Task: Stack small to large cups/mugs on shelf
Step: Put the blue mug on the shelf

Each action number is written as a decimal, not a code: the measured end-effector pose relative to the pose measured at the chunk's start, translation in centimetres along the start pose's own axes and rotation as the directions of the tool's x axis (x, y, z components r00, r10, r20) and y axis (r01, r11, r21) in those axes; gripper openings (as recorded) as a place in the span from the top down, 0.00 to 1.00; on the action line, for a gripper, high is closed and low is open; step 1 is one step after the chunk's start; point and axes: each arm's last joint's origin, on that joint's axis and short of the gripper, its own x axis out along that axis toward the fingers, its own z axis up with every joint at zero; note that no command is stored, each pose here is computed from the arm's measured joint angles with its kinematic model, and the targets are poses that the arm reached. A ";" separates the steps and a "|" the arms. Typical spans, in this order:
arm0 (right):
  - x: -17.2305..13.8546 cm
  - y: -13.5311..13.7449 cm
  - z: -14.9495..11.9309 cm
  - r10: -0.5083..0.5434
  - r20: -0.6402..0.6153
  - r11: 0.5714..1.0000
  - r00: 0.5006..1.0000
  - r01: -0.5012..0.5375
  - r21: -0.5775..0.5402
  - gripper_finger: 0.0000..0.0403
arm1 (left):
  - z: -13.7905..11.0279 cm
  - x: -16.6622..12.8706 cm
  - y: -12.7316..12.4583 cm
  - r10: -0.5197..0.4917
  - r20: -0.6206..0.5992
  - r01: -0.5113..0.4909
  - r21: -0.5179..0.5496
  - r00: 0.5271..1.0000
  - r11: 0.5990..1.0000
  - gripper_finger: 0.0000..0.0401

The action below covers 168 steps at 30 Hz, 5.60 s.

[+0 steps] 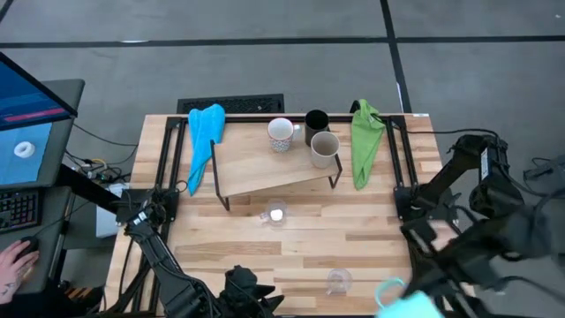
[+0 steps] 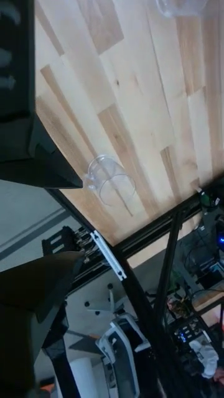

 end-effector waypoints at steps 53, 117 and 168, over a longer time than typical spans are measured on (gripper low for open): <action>8.6 4.3 -14.6 -0.220 -0.789 0.735 0.574 -0.435 -0.521 0.97 | 21.4 12.8 0.2 -0.295 -0.562 0.614 0.548 0.773 0.568 0.58; 11.1 2.5 -13.5 -0.235 -0.667 0.682 0.707 -0.369 -0.632 0.78 | 18.2 21.1 1.4 -0.400 -0.763 0.851 0.373 0.508 0.369 0.91; 0.1 7.8 -3.5 -0.388 -0.467 0.916 0.795 0.388 -0.100 0.37 | 12.2 7.0 3.3 0.251 0.570 -0.427 0.199 0.783 0.882 0.99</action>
